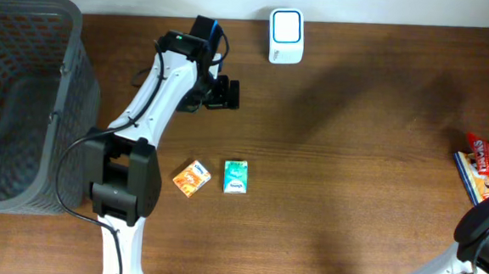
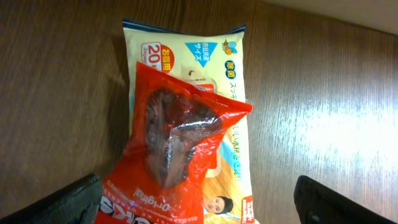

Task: Scan the item barcode
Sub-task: 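Carry the red bag right and drop it at the table edge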

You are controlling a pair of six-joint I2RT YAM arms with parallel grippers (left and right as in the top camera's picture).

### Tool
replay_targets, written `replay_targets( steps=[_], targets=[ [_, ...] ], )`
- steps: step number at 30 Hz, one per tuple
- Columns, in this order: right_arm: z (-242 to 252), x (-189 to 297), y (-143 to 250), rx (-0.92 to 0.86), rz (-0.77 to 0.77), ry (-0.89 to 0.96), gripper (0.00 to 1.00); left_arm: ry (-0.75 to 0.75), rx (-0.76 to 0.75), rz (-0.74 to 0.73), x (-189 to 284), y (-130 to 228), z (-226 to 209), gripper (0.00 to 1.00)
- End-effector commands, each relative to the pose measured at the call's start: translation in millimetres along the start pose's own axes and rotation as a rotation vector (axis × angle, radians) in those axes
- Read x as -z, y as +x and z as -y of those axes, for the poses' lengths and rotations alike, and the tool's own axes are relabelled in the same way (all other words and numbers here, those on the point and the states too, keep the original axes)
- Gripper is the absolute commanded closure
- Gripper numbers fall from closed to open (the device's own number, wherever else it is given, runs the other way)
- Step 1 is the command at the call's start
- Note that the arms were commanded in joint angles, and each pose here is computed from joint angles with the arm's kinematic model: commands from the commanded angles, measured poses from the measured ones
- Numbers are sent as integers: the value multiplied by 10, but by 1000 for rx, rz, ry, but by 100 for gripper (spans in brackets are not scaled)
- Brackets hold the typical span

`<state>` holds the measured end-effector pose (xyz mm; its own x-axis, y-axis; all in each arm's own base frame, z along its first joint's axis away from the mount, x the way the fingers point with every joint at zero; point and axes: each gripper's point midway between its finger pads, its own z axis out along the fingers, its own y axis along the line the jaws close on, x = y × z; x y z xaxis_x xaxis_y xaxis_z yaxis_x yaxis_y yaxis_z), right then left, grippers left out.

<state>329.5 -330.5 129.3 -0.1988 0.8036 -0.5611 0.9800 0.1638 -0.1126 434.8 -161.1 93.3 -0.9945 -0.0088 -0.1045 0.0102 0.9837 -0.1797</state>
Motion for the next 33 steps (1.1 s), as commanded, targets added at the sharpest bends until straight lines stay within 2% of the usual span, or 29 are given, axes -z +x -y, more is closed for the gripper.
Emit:
replay_targets(
  steps=[1, 3, 6, 8, 11, 15, 20, 33],
  targets=[
    [160, 331, -192, -21, 55, -18, 1, 8, -42, 39, 145, -18, 116, 1],
    [247, 533, -270, -40, 80, -36, 2, 9, -70, 32, 136, 19, 178, 1],
    [480, 1115, -318, -72, 103, -117, 1, 12, -131, 18, 113, 108, 333, 1],
    [598, 1440, -123, -57, 34, -196, 1, 16, -165, 13, 94, 176, 479, 1],
    [874, 1679, 162, -33, -25, -203, 1, 22, -212, 7, 70, 274, 677, 1],
    [1053, 1782, 605, 83, -43, -300, 1, 24, -223, 5, 64, 300, 723, 1],
    [1160, 1830, 976, 77, -34, -407, 2, 22, -223, 2, 64, 309, 718, 1],
    [1008, 1319, 1217, 152, -232, -278, 2, 22, -224, -2, 62, 320, 722, 1]
  ],
)
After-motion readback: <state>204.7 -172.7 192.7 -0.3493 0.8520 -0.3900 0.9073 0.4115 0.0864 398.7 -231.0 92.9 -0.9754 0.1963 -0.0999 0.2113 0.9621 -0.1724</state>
